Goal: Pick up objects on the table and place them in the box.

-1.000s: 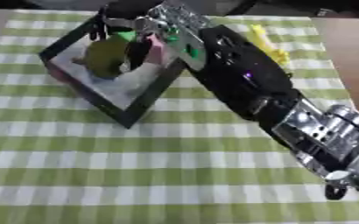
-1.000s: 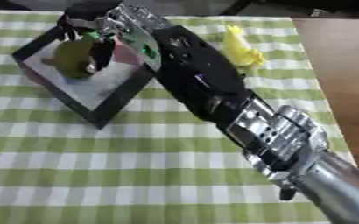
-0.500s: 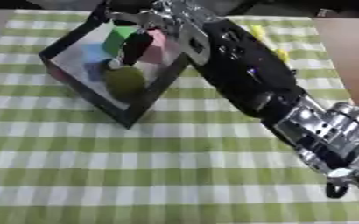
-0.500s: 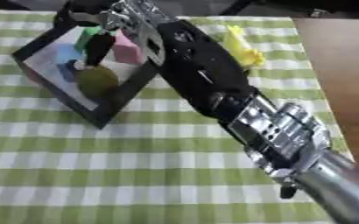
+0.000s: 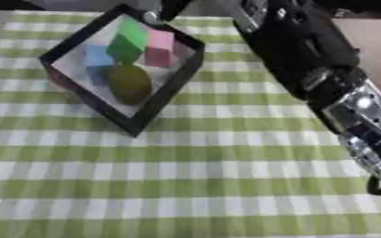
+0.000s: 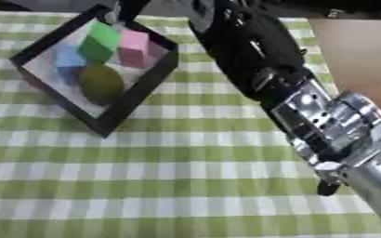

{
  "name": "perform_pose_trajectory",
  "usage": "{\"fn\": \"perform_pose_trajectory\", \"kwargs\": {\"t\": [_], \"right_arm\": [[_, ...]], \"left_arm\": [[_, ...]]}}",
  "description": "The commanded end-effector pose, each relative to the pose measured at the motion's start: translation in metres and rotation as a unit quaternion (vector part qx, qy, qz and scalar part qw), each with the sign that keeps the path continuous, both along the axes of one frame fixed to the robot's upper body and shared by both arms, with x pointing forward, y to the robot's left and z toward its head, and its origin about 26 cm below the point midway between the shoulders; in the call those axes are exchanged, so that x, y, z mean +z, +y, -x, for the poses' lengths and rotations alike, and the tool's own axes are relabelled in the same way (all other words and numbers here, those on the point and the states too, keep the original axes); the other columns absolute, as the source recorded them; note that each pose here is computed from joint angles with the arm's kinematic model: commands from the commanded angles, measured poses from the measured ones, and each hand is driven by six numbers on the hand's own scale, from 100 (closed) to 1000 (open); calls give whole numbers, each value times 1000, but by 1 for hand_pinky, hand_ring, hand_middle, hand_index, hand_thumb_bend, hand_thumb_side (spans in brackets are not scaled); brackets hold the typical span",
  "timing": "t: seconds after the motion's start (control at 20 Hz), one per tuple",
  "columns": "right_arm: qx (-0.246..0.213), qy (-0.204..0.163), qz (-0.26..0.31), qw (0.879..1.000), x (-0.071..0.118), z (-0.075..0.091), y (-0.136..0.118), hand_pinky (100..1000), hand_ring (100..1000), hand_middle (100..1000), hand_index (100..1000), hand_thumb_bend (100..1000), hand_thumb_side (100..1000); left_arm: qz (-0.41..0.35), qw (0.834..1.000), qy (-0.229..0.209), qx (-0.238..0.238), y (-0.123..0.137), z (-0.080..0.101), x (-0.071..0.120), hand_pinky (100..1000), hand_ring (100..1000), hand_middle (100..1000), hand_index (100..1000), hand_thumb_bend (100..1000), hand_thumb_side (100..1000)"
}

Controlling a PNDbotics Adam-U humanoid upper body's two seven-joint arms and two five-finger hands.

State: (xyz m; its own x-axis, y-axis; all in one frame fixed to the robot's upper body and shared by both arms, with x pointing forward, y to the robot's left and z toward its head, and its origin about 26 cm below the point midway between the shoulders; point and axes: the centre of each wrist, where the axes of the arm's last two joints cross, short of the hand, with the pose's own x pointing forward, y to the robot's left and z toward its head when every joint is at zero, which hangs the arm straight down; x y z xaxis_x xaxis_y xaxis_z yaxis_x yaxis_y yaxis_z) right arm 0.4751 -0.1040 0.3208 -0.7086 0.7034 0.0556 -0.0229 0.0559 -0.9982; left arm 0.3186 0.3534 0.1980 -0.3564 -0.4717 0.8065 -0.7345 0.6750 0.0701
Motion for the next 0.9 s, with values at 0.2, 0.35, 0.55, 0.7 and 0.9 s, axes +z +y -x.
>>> {"fn": "perform_pose_trajectory", "kwargs": {"t": [0.2, 0.35, 0.55, 0.7, 0.9], "right_arm": [[-52, -16, -43, 998, 31, 0, -47, 878, 870, 850, 920, 333, 320], [-100, -15, -27, 994, 25, -8, -76, 880, 874, 851, 917, 372, 339], [-148, -6, 0, 989, 9, -17, -115, 882, 876, 852, 916, 392, 352], [-153, -7, 6, 988, 6, -19, -121, 882, 876, 852, 916, 392, 352], [-183, 29, 45, 982, -17, -23, -152, 890, 894, 866, 925, 451, 431]], "left_arm": [[-14, 1000, -12, 10, 7, 3, 10, 856, 654, 744, 847, 447, 429], [-15, 1000, -11, 12, 8, 4, 10, 856, 654, 744, 846, 446, 430], [-14, 1000, -9, 15, 10, 4, 9, 857, 654, 743, 846, 446, 430], [-14, 1000, -9, 15, 10, 4, 9, 857, 654, 743, 846, 446, 430], [-13, 1000, -8, 21, 12, 5, 8, 857, 653, 743, 845, 450, 428]]}}
